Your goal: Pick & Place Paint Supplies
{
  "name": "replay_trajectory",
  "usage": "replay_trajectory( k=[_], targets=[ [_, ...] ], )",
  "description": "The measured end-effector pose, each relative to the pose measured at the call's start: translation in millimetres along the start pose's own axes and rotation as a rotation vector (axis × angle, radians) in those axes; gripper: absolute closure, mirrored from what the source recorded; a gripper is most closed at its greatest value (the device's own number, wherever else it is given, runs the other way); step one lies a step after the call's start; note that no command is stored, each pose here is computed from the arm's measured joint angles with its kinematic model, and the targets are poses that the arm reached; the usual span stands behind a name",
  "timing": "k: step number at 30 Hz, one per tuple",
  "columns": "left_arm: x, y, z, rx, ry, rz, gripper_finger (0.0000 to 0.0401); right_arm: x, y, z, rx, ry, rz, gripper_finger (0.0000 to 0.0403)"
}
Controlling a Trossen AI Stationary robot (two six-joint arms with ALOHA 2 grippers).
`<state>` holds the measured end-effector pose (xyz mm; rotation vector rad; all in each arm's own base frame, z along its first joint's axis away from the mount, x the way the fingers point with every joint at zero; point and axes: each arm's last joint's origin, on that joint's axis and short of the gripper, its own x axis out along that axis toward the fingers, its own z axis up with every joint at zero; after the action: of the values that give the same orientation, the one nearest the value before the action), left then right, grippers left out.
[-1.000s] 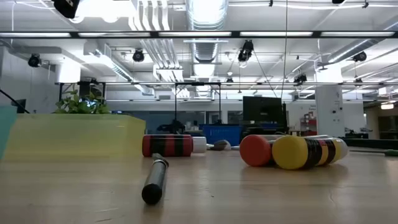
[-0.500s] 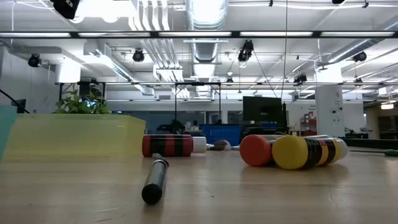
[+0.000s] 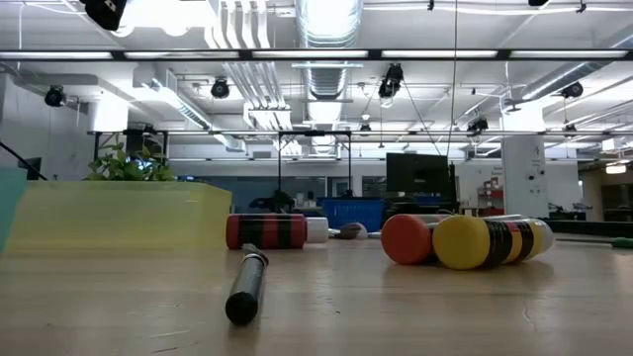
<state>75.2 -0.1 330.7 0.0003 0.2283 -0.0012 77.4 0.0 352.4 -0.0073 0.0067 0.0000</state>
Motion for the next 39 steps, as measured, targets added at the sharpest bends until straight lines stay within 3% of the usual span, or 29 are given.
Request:
replay_trajectory(
  k=[19,31,35,39],
  targets=[
    [0,0,0,0.000,0.000,0.000,0.0340,1,0,2,0.000,-0.021,0.000,0.0221],
    [0,0,0,-0.004,-0.001,0.000,0.0340,46,-1,33,0.105,-0.313,0.010,0.0221],
    [0,0,0,-0.004,-0.001,0.000,0.0340,76,-3,28,0.039,-0.270,-0.082,0.0221],
    [0,0,0,-0.003,0.000,0.000,0.0340,90,-4,38,0.083,-0.221,-0.100,0.0221]
  ],
)
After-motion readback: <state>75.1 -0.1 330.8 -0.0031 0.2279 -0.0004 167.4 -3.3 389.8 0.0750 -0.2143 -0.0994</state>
